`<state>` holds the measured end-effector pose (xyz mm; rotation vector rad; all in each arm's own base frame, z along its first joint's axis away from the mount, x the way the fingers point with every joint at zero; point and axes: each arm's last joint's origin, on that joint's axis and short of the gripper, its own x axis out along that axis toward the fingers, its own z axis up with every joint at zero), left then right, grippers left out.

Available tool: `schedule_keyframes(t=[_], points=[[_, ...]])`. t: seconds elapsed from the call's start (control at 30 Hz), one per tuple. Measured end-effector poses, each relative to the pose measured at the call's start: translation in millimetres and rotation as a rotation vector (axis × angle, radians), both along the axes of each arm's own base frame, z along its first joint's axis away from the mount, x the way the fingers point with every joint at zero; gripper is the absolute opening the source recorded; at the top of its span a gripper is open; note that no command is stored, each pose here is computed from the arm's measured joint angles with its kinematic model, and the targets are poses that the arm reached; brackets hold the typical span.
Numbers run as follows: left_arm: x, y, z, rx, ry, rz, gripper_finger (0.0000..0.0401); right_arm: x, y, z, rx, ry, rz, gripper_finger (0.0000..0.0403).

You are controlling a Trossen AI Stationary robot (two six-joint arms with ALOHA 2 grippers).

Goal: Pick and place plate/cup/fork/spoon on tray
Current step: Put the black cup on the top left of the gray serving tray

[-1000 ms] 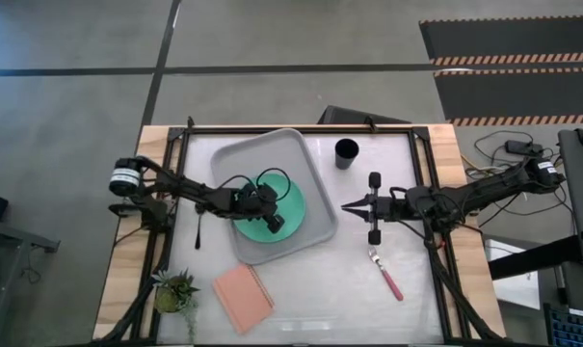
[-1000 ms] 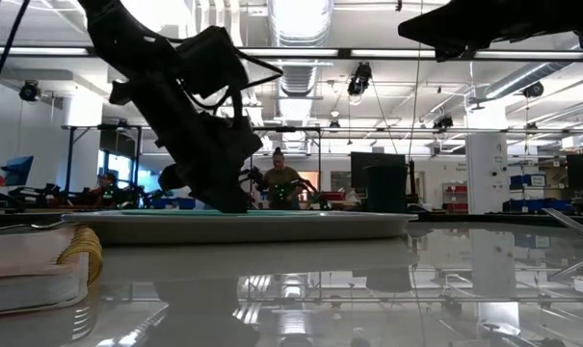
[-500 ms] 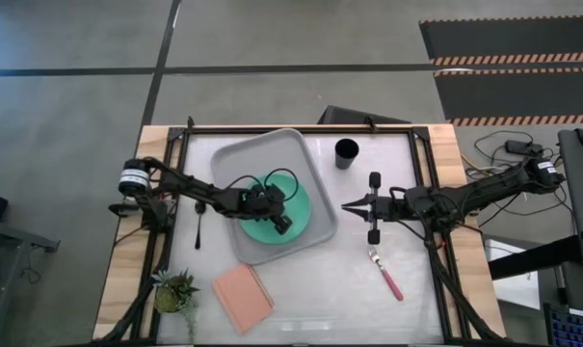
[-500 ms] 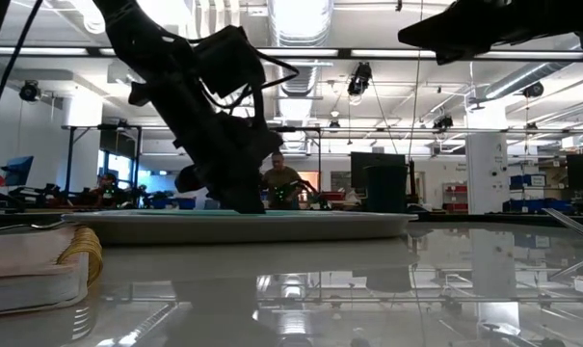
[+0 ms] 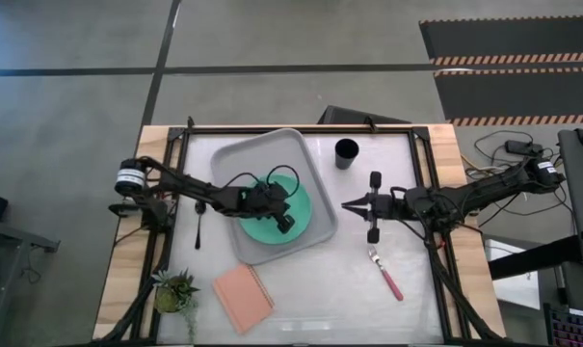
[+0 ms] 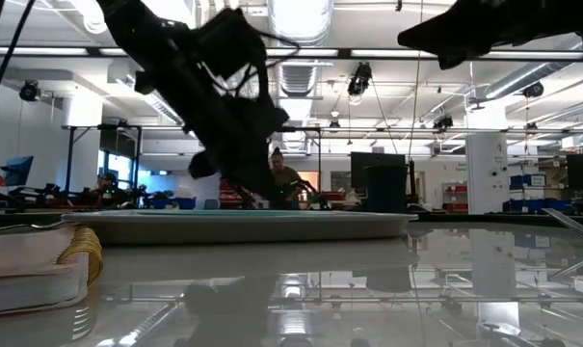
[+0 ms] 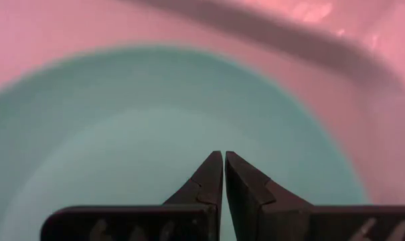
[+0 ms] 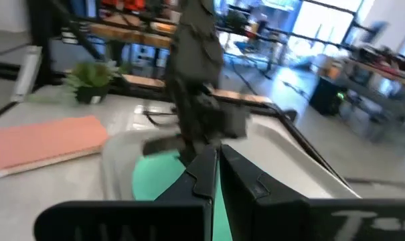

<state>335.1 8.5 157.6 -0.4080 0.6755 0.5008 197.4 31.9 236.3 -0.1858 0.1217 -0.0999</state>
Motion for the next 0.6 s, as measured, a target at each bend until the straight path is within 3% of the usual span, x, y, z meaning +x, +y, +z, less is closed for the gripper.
schedule_keyframes(t=[0.27,0.6], points=[[-16,0,54,0.170,-0.114,-0.137,0.0000,2,-9,0,0.123,0.102,-0.189,0.0008],[-54,0,131,0.513,-0.310,-0.294,0.0000,16,-49,32,0.309,0.468,-0.500,0.0008]])
